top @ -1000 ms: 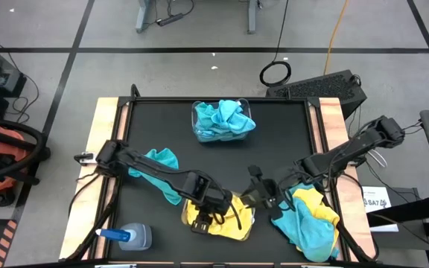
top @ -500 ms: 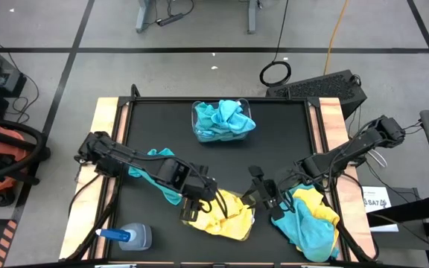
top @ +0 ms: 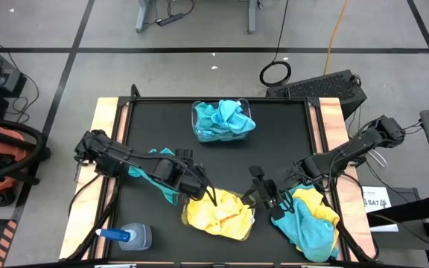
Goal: Sort microfiber towel by color & place in baskets
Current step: Put the blue microfiber towel into the top transparent bin
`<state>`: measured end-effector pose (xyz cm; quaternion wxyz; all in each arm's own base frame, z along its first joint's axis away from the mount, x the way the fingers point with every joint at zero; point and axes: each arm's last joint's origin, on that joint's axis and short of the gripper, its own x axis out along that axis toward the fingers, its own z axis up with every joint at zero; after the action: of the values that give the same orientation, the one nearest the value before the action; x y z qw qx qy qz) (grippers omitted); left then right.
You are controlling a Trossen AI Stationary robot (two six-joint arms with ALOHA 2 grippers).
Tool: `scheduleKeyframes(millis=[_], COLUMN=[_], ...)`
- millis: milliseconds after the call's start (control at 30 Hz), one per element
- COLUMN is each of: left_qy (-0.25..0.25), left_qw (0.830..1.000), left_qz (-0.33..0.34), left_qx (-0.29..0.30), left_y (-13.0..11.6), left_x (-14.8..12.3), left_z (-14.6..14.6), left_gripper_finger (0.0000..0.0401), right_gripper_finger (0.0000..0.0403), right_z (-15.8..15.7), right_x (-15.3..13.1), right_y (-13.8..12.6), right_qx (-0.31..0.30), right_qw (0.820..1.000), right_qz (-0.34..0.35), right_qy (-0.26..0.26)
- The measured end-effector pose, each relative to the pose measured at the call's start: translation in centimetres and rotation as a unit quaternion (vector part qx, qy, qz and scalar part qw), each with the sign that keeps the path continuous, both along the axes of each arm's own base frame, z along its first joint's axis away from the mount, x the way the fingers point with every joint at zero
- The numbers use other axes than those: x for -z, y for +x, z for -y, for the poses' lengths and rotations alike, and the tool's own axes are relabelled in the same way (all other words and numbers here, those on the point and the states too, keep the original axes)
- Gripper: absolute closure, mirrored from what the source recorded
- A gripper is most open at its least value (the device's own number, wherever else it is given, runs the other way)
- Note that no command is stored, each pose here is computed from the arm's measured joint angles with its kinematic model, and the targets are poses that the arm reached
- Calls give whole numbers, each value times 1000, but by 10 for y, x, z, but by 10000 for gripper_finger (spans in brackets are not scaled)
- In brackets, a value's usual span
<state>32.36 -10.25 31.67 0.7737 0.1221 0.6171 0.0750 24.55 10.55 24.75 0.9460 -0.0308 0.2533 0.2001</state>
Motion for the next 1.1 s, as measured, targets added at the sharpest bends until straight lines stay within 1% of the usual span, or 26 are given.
scheduleKeyframes(millis=[200, 267, 433, 500, 600, 700, 833, 900, 967, 1100], left_qy=[21, 19, 9, -1, -32, -49, -59, -57, -57, -68], left_qw=[999, 999, 996, 995, 991, 986, 978, 973, 969, 964], left_qz=[-1, 8, 33, 33, 37, 24, -11, -24, -27, -27], left_qx=[-29, -41, -77, -94, -122, -156, -202, -222, -238, -255], left_y=[-15, -21, -49, -61, -78, -94, -112, -118, -122, -126], left_x=[5, 10, 25, 35, 51, 73, 103, 115, 124, 140], left_z=[-15, -22, -41, -49, -57, -64, -72, -75, -78, -84], left_gripper_finger=[189, 189, 189, 189, 189, 189, 186, 175, 155, 93], right_gripper_finger=[222, 222, 222, 222, 222, 222, 222, 222, 222, 222], right_z=[0, 0, -1, -1, -1, -1, -1, -1, -1, -1], right_x=[0, 0, 1, 1, 1, 1, 0, 0, 0, 0], right_y=[0, 0, -1, -1, -1, -1, -1, 0, 0, 0], right_qx=[-1, -2, -4, -4, -4, -4, -4, -4, -4, -4], right_qw=[1000, 1000, 1000, 1000, 1000, 1000, 1000, 1000, 1000, 1000], right_qz=[0, -2, -4, -4, -4, -3, -2, 0, 1, 1], right_qy=[-1, -2, -2, -2, -2, -2, -1, 0, 0, 0])
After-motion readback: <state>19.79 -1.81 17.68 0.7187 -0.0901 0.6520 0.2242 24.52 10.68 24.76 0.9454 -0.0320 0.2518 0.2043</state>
